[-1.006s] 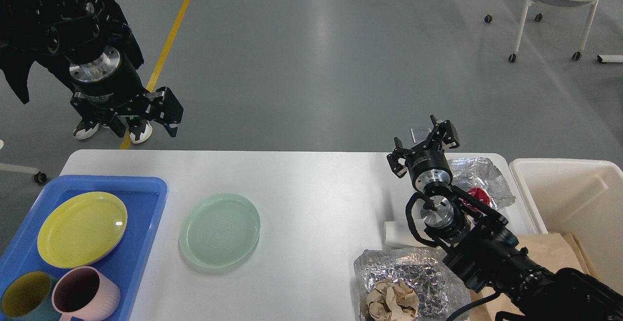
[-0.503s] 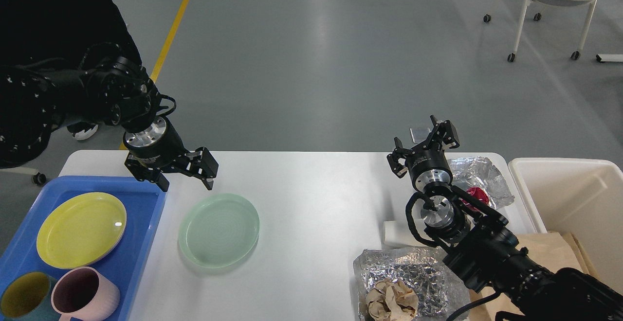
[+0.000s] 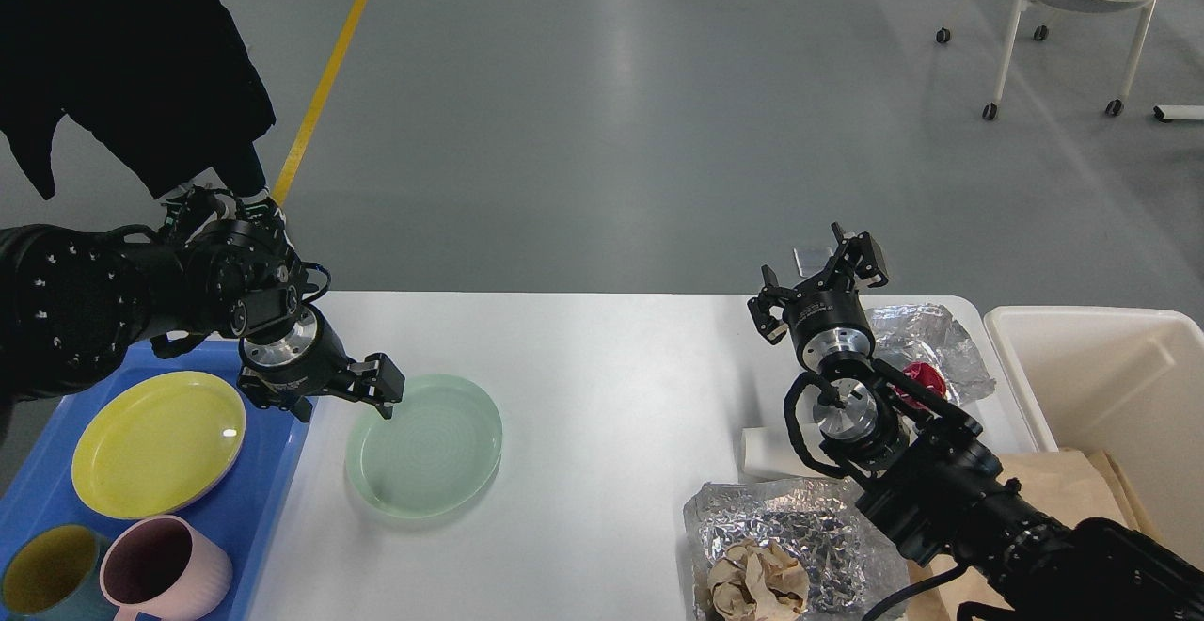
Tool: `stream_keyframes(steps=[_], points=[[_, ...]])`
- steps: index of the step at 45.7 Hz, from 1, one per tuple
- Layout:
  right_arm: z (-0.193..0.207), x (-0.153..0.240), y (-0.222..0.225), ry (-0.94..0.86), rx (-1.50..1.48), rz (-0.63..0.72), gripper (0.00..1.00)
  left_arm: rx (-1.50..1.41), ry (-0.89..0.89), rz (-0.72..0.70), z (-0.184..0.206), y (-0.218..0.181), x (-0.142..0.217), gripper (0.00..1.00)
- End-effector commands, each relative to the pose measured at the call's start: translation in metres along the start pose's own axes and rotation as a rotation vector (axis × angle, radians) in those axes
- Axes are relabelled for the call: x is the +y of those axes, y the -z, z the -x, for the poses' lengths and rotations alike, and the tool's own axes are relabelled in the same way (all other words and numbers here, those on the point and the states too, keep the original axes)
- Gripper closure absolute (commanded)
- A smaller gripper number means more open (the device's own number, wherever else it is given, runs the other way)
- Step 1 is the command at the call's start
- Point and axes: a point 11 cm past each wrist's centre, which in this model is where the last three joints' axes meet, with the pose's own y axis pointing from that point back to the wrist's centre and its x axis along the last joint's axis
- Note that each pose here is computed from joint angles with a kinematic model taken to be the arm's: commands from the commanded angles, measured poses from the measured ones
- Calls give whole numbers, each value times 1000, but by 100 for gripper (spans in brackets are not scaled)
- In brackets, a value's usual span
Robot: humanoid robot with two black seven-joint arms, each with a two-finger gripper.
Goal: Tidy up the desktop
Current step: 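Move the left gripper down to the pale green plate's rim, then grasp the pale green plate rim with the left gripper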
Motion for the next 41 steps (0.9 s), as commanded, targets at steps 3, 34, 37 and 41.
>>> stream_keyframes(steps=[3,34,37,41], points=[[0,0,0,0,0,0,0,21,28,-6,12,7,-19,4],[0,0,0,0,0,0,0,100,-58,-32,21,20,-55,8],[0,0,0,0,0,0,0,104,-59,-27,21,18,-55,8],[0,0,0,0,0,0,0,111,-56,-19,23,17,-57,9]])
